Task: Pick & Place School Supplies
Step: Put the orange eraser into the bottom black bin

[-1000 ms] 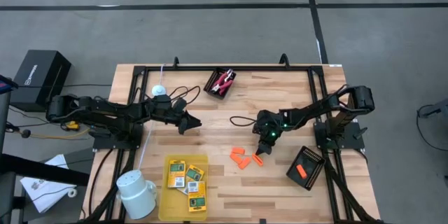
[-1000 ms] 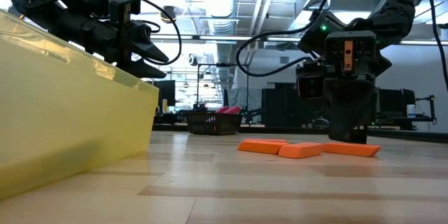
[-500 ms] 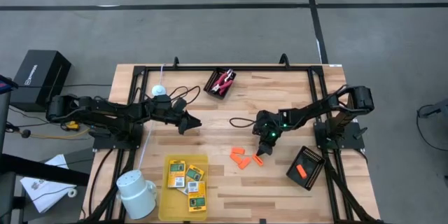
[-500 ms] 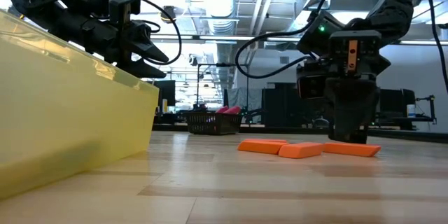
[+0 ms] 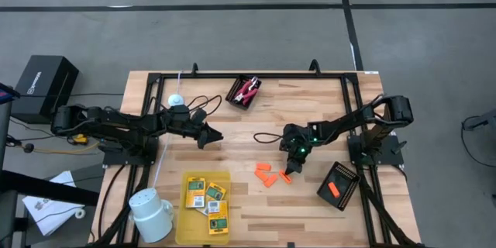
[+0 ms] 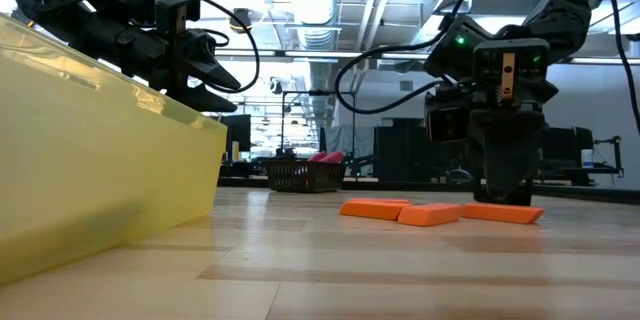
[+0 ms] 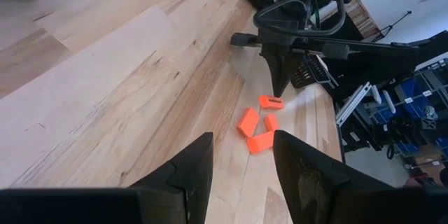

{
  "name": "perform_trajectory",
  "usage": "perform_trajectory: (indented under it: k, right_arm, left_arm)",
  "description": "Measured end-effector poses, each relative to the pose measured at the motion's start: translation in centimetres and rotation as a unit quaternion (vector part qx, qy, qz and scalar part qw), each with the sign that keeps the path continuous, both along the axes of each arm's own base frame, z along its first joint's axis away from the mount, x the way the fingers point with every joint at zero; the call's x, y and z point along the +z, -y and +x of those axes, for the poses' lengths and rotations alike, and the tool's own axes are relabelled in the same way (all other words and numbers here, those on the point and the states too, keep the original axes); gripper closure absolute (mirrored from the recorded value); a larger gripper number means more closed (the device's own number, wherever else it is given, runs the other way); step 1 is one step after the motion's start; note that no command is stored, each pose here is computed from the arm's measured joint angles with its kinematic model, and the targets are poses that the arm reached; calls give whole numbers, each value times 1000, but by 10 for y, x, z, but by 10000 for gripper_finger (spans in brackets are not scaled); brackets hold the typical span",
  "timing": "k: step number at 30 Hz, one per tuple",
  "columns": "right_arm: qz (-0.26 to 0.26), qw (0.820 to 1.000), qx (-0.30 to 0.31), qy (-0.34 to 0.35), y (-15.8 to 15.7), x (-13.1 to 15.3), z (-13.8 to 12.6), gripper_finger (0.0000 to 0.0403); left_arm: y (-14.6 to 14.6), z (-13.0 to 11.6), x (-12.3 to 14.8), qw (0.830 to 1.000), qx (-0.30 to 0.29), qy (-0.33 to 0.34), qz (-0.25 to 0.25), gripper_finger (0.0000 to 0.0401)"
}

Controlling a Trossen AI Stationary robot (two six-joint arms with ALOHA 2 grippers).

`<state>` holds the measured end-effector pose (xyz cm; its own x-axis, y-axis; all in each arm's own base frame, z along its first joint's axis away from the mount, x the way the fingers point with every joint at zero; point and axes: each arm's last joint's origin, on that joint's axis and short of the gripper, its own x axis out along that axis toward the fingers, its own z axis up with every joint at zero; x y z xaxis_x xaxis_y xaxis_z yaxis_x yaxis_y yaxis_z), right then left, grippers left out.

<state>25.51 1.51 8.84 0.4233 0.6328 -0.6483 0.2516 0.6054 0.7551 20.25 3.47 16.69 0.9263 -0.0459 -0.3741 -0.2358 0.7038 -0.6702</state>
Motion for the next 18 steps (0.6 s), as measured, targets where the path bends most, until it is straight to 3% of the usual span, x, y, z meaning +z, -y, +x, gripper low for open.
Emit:
perform_trajectory:
  k: [18]
  right_arm:
    - [-35, 999, -13, -25, 1, -5, -1, 403]
  left_arm:
    - [0, -2, -4, 1000, 0, -21, -4, 256]
